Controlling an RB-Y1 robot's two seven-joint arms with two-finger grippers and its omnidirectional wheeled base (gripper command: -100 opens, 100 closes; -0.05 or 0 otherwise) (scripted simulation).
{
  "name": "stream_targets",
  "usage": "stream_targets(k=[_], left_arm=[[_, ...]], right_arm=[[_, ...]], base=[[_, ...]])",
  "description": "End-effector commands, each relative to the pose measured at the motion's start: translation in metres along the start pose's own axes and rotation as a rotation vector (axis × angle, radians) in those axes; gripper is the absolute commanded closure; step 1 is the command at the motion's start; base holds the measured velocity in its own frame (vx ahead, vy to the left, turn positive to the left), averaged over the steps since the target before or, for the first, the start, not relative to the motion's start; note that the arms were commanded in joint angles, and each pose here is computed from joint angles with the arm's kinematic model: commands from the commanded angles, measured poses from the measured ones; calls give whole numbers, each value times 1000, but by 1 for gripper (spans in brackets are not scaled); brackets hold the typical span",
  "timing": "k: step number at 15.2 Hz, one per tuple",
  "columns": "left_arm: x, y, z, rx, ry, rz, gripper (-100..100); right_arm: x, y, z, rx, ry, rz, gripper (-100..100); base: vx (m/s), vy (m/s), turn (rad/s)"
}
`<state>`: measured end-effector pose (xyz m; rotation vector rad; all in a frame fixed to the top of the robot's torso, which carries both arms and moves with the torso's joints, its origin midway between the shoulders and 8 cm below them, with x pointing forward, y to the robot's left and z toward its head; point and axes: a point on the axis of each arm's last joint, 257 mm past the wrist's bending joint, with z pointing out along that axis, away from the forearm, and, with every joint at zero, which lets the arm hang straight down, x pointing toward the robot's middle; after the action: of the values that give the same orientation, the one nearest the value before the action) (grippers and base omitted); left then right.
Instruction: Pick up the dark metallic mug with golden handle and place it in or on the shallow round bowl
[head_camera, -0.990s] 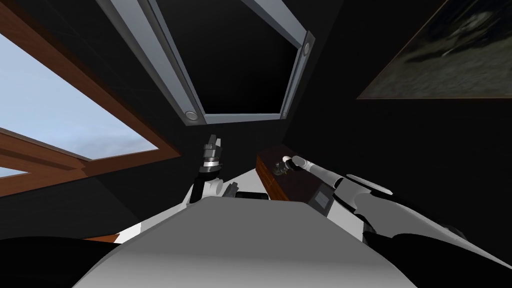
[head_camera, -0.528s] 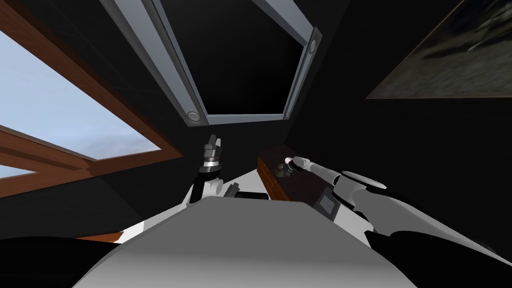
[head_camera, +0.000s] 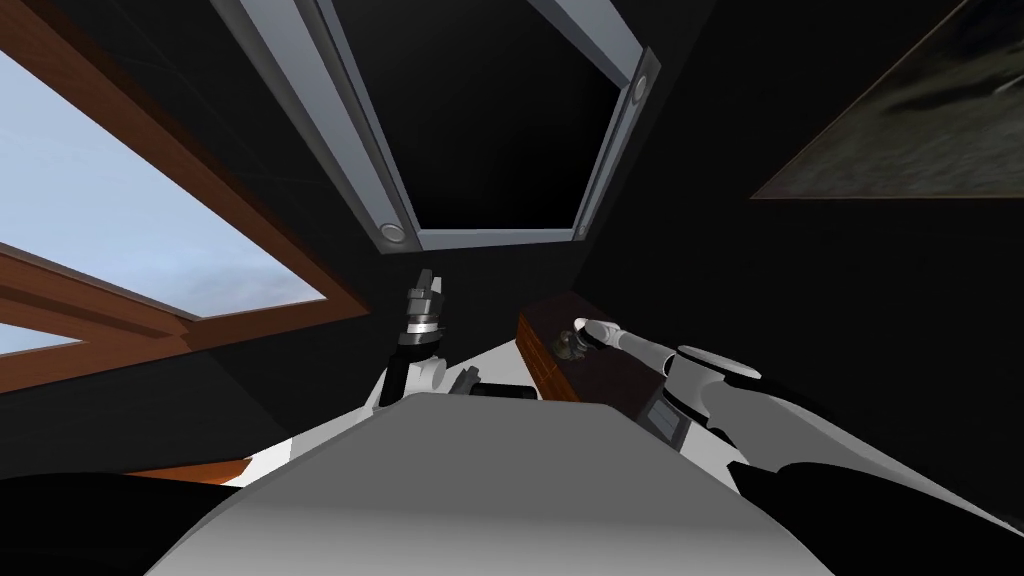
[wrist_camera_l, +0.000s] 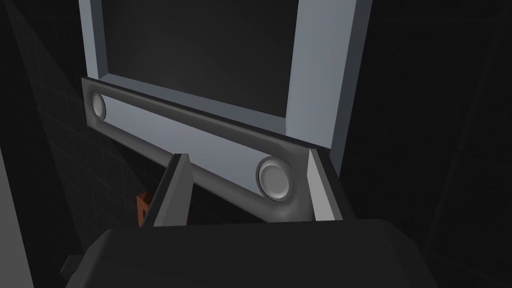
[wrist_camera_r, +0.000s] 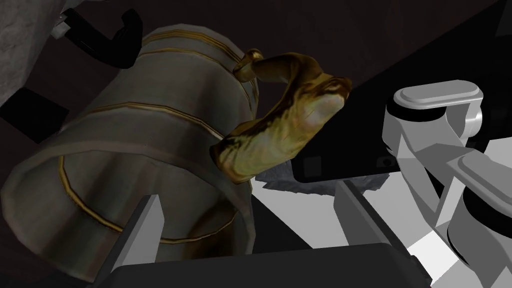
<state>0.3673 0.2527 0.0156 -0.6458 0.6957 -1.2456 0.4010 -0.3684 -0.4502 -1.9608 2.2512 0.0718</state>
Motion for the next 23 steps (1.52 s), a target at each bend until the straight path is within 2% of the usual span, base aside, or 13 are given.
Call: stream_targets(k=[1,2,6,7,9,10,11,12,15,16,23], left_arm=[[0,0,0,0,0,0,0],[0,0,0,0,0,0,0],[0,0,0,0,0,0,0],[0,0,0,0,0,0,0],[0,0,0,0,0,0,0],[0,0,0,0,0,0,0],[0,0,0,0,0,0,0],[0,0,0,0,0,0,0],[0,0,0,0,0,0,0],[0,0,0,0,0,0,0],[0,0,0,0,0,0,0]], right_arm=[[0,0,0,0,0,0,-100],[0,0,1,2,0,1,100],[0,0,1,2,0,3,100],[-1,-9,-12,0,2,-5,100],[-3,-13,-19,-2,4,-8,100],[-2,-10,-13,1,2,-4,100],[19,-8,-22,-6,21,5,100],[19,-8,-22,-6,21,5,100],[50,-3,-33,-15,48,19,100],[50,-3,-33,-15,48,19,100],[121,11,-67,-33,104,58,100]], base=[[20,-9,9],[7,-3,1],[0,0,0],[-26,4,-36],[-42,11,-47],[-23,6,-15],[13,2,83],[36,-4,98],[53,-11,123],[50,-13,40],[37,-28,112]])
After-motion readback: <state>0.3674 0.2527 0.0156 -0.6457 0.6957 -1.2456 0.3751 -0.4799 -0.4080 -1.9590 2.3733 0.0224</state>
